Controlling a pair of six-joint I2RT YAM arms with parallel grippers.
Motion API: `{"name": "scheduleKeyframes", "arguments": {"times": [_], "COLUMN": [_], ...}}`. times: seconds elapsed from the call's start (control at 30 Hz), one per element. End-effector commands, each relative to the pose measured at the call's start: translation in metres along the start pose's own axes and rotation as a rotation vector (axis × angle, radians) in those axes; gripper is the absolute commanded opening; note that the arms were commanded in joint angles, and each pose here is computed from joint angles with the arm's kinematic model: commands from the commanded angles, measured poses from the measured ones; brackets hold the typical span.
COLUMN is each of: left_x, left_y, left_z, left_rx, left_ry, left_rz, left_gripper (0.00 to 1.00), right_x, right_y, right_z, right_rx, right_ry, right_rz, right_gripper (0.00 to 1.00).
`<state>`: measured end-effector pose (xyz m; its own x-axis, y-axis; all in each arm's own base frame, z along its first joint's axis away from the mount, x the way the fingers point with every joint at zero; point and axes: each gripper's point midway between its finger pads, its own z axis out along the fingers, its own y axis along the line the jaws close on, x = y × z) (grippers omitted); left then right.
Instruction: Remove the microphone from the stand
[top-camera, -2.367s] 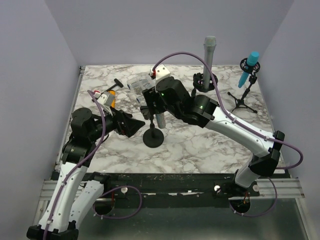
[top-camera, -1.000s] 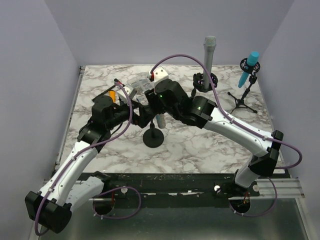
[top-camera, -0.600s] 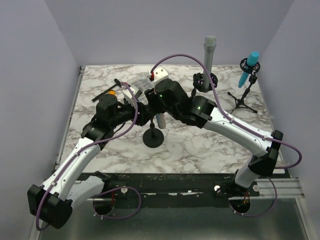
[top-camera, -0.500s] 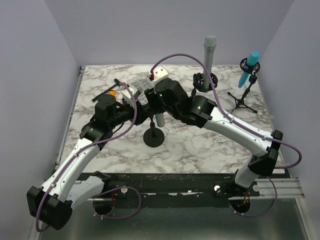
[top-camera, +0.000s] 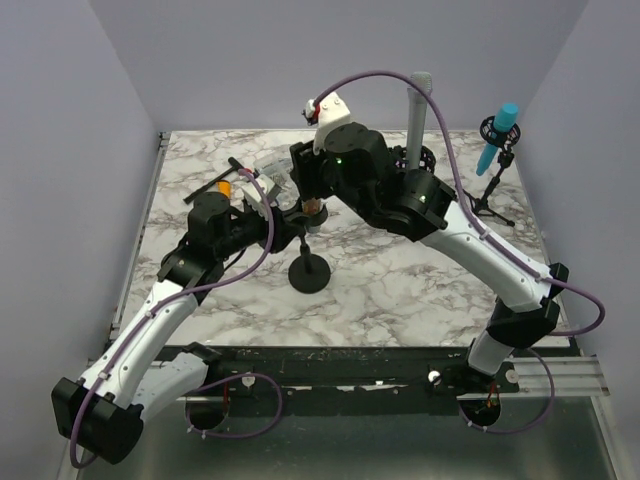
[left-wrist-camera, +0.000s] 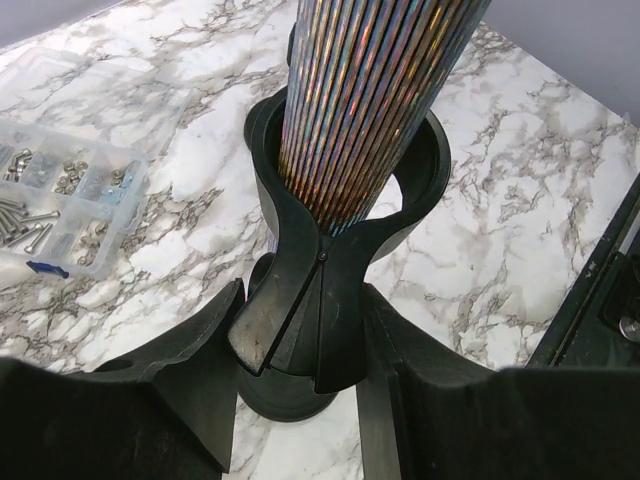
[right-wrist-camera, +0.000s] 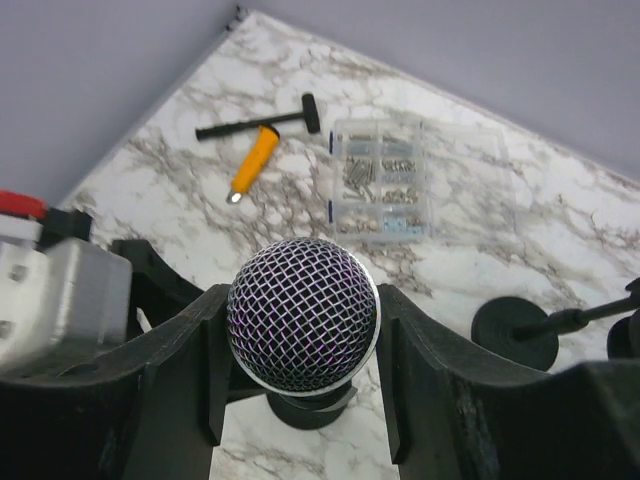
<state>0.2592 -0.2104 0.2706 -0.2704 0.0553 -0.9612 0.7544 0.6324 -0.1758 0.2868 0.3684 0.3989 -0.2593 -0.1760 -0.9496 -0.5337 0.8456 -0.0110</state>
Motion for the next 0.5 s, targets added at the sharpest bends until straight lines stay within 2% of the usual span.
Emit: {"name": "scheduleKeyframes", "arguments": {"times": [0.0,0.2,0.47], "left_x": [0.005,0.006,0.003], "left_y": [-0.005,-0.007,-0.006], "left_z": [0.003,0.006,0.009], "left_rx": [0.034,0.047,0.037], "left_ry": [0.020,0.040,0.042], "left_rz": [-0.006,-0.025,-0.048], "left_gripper": [0.00,0.00,0.03], "right_x": [-0.053,-0.105,-0.127], "right_y": [-0.014,-0.040,-0.085], "right_z": [-0.022,-0.059,-0.123], "right_rx": [0.043,0.102,0.177], "right_ry": [-0.112,-0.257,-0.371], "right_rz": [0.002,0.039,0.111], "right_gripper": [0.01,0.01,0.01]}}
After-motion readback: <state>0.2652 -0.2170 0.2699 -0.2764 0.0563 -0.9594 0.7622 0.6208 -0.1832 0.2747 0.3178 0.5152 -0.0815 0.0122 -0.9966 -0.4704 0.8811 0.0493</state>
